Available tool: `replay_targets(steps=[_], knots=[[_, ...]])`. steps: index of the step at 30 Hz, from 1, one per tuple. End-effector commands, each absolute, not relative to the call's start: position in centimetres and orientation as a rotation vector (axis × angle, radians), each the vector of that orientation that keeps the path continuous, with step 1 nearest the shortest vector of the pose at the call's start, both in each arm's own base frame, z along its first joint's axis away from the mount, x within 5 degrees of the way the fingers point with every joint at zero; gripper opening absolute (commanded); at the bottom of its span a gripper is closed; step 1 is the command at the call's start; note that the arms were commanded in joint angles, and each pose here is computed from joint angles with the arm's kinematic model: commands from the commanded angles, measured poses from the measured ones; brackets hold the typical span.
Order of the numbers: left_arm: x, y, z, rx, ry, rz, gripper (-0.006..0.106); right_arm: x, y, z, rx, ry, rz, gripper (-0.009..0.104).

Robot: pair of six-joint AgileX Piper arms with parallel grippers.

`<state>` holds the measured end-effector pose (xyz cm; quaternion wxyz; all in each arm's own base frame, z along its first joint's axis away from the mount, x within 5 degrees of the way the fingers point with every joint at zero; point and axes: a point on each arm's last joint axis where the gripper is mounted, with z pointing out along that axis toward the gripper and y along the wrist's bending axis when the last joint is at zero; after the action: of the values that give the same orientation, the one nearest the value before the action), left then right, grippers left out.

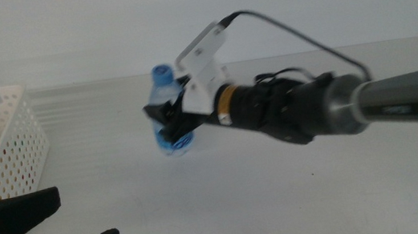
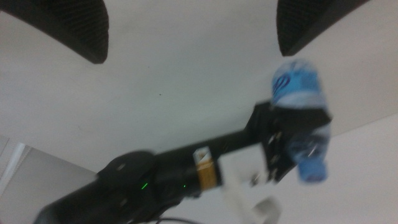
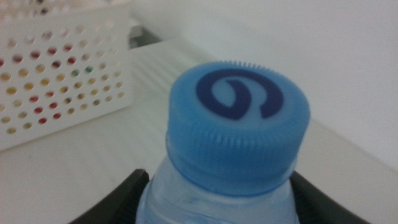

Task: Use arms to grab the bottles and put them into the dustbin to the left of the table.

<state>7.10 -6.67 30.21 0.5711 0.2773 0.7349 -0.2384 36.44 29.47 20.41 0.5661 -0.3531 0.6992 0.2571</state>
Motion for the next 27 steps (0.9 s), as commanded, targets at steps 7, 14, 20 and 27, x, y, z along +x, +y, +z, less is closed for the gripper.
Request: replay_targets(steps=[7, 14, 20, 27], knots=[[7.2, -6.8, 31.8, 0.595, 1.637, -0.604, 0.086, 36.4, 32.5, 23.1, -0.850, 1.418, 0.710, 0.000], [7.2, -6.8, 31.8, 0.595, 1.637, -0.604, 0.086, 36.3, 32.9, 22.0, -0.859, 1.444, 0.715, 0.015], [7.2, -6.8, 31.8, 0.595, 1.637, -0.604, 0.086, 36.1, 32.8, 22.4, -0.873, 1.441, 0.722, 0.055], [7.2, -6.8, 31.8, 0.595, 1.637, -0.604, 0.086, 34.6, 31.1, 24.1, -0.852, 1.552, 0.761, 0.081]])
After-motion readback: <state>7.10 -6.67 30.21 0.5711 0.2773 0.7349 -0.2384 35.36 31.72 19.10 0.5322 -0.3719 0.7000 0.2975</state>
